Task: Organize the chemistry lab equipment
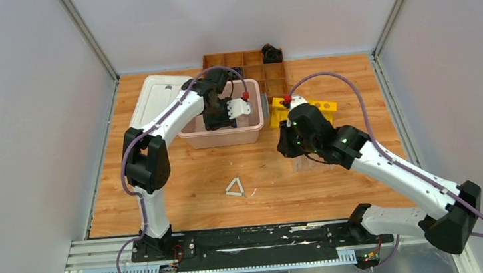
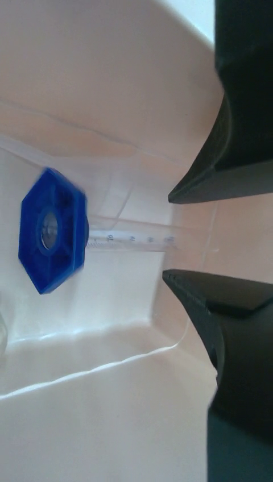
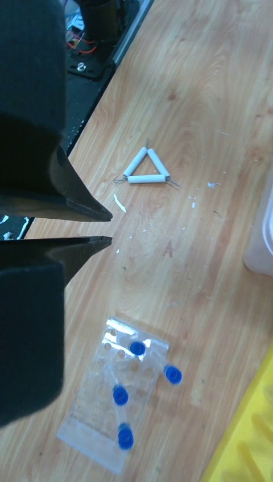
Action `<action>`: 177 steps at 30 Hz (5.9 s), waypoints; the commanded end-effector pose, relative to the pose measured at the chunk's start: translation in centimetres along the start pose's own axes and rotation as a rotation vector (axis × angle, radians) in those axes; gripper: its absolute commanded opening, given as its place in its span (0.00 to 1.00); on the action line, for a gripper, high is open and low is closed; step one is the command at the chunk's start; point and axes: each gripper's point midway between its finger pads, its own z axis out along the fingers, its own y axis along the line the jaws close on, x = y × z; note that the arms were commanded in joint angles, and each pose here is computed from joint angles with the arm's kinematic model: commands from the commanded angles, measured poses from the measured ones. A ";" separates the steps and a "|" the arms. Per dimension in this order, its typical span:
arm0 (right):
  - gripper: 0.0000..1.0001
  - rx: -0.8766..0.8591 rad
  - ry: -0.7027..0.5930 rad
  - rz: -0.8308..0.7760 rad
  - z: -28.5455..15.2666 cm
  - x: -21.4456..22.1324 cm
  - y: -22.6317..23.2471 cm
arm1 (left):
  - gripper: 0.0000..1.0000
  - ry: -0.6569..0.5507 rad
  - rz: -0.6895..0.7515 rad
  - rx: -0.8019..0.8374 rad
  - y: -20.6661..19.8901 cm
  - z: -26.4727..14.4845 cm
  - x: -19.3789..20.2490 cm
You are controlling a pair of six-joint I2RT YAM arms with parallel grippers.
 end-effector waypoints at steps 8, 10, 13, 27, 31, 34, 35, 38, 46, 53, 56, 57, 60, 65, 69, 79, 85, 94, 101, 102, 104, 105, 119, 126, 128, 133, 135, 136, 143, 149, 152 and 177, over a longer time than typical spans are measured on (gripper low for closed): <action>0.33 -0.012 0.117 -0.148 7.3 4.9 6.7 | 1.00 -0.233 -0.138 -0.222 4.4 -9.9 -3.9; 0.34 0.002 0.152 -0.191 9.0 6.1 7.6 | 1.00 -0.270 -0.168 -0.277 5.0 -12.7 -3.9; 0.35 -0.010 0.209 -0.242 11.3 7.9 9.4 | 1.00 -0.334 -0.271 -0.372 6.2 -17.0 -3.1; 0.35 0.060 0.313 -0.353 17.2 13.4 9.0 | 1.00 -0.492 -0.812 -0.484 3.7 -24.0 7.6; 0.28 0.065 0.351 -0.354 17.4 15.2 8.2 | 1.00 -0.494 -0.851 -0.462 1.7 -22.8 9.1; 0.24 0.064 0.381 -0.360 17.3 16.5 7.9 | 1.00 -0.478 -0.917 -0.481 1.3 -22.0 11.2; 0.21 0.066 0.388 -0.361 17.2 16.8 7.7 | 1.00 -0.475 -0.934 -0.488 1.3 -21.9 11.6; 0.07 0.063 0.385 -0.353 16.7 16.6 7.5 | 1.00 -0.456 -0.959 -0.485 1.0 -21.3 12.5; 0.00 -0.041 0.191 -0.307 10.7 5.3 10.3 | 1.00 -0.349 -1.007 -0.487 0.1 -19.1 15.2; 0.00 -0.050 -0.035 -0.231 6.5 -6.8 8.4 | 0.99 -0.321 -1.089 -0.449 -0.5 -17.5 17.9; 0.00 0.013 -0.047 -0.205 7.8 -9.7 6.5 | 0.98 -0.319 -1.137 -0.398 -1.1 -16.0 18.5; 0.00 0.031 -0.044 -0.199 8.4 -10.4 5.9 | 0.97 -0.313 -1.151 -0.383 -1.3 -15.5 18.8; 0.00 0.083 -0.028 -0.199 10.9 -12.0 4.7 | 0.95 -0.282 -1.188 -0.340 -2.0 -13.7 19.6; 0.00 0.137 0.023 -0.219 15.4 -12.0 3.7 | 1.00 -0.267 -1.266 -0.333 -2.0 -11.5 20.7; 0.09 0.183 0.071 -0.239 17.9 -10.9 2.9 | 1.00 -0.244 -1.322 -0.340 -1.4 -9.5 21.8; 0.47 0.211 0.111 -0.259 17.2 -8.5 2.2 | 0.89 -0.164 -1.480 -0.398 2.2 -5.0 25.3; 0.49 0.209 0.056 -0.264 14.0 -8.8 3.2 | 0.82 -0.134 -1.583 -0.391 3.8 -2.4 26.6; 0.42 0.136 -0.093 -0.262 7.7 -9.5 5.8 | 0.76 -0.069 -1.614 -0.521 7.5 -2.0 29.5; 0.37 0.096 -0.115 -0.228 5.8 -8.1 6.1 | 0.67 -0.031 -1.500 -0.731 12.5 -5.1 32.3; 0.36 0.095 -0.110 -0.229 5.8 -7.8 6.0 | 0.63 -0.027 -1.480 -0.733 13.1 -5.1 32.4; 0.35 0.092 -0.109 -0.226 5.7 -7.5 6.0 | 0.58 -0.017 -1.449 -0.716 13.8 -4.6 32.7; 0.34 0.091 -0.107 -0.226 5.7 -7.3 6.0 | 0.57 -0.018 -1.435 -0.701 14.1 -4.3 32.7; 0.27 0.086 -0.086 -0.230 5.8 -5.0 5.6 | 0.52 0.028 -1.355 -0.534 15.2 0.5 34.3; 0.22 0.082 -0.060 -0.229 6.2 -3.9 5.4 | 0.50 -0.002 -1.337 -0.477 15.6 1.9 34.3; 0.20 0.084 -0.060 -0.230 6.2 -3.7 5.3 | 0.48 0.001 -1.348 -0.455 15.2 2.6 34.7; 0.17 0.083 -0.067 -0.224 5.9 -3.7 5.2 | 0.44 0.000 -1.362 -0.394 14.3 3.9 35.2; 0.15 0.082 -0.069 -0.225 5.8 -3.8 5.2 | 0.43 0.000 -1.358 -0.369 13.8 4.4 35.1; 0.15 0.082 -0.071 -0.226 5.8 -3.8 5.2 | 0.43 -0.002 -1.355 -0.362 13.7 4.5 35.1; 0.09 0.078 -0.077 -0.214 5.3 -3.8 5.0 | 0.28 0.022 -1.341 -0.333 12.7 4.8 35.2; 0.05 0.062 -0.077 -0.202 4.8 -3.4 5.1 | 0.00 0.060 -1.357 -0.371 11.5 3.3 35.2; 0.03 0.051 -0.082 -0.198 4.4 -3.2 5.3 | 0.00 0.083 -1.356 -0.483 11.3 0.8 35.7; 0.00 -0.069 -0.115 -0.192 -0.3 -0.1 7.0 | 0.00 0.474 -0.893 -1.288 7.2 -19.1 30.7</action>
